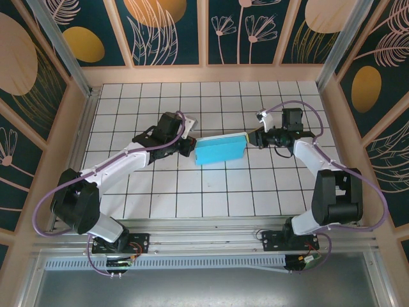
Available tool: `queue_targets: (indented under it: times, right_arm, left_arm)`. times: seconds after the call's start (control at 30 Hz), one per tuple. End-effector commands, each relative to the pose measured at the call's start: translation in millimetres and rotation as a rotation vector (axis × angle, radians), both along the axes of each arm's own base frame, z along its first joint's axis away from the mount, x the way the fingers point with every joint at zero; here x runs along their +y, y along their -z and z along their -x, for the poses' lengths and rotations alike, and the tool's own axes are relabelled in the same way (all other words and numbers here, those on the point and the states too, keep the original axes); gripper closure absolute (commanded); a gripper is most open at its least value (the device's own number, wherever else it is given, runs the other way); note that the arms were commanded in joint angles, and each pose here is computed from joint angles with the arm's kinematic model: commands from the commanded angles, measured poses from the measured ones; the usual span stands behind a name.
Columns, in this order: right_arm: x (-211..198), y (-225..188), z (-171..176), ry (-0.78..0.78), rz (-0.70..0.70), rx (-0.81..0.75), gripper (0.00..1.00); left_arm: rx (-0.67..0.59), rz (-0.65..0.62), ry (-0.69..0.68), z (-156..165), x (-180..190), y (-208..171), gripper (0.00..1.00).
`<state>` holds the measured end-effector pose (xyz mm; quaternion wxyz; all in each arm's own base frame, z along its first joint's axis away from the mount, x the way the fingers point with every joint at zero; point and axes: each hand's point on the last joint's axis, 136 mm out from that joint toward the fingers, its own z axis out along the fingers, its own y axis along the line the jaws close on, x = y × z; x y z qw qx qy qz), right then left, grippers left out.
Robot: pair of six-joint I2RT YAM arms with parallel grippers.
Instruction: Fold the paper box
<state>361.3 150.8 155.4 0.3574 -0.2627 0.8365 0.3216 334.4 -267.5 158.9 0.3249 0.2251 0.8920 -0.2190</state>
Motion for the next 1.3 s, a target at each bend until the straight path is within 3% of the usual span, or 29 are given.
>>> queue_targets:
  times: [0.0, 0.33, 0.6, 1.27]
  right_arm:
    - [-2.7, -5.1, -5.9, 0.015, -0.01, 0.0, 0.85]
    - [-4.0, -15.5, -3.6, 0.051, -0.016, -0.005, 0.92]
    - [-5.9, -10.6, -6.4, 0.098, -0.015, 0.093, 1.0]
    - [8.2, -8.3, -1.9, 0.229, -0.031, 0.299, 1.0]
  left_arm:
    - [-0.015, -0.002, 0.003, -4.4, -2.5, -6.8, 1.0]
    - [-0.015, -0.021, 0.009, -5.1, -1.8, -0.9, 1.0]
    - [-0.038, -0.06, 0.015, -5.3, 3.5, 4.5, 1.0]
    - [-0.094, -0.082, 0.011, -7.3, 9.9, -0.4, 1.0]
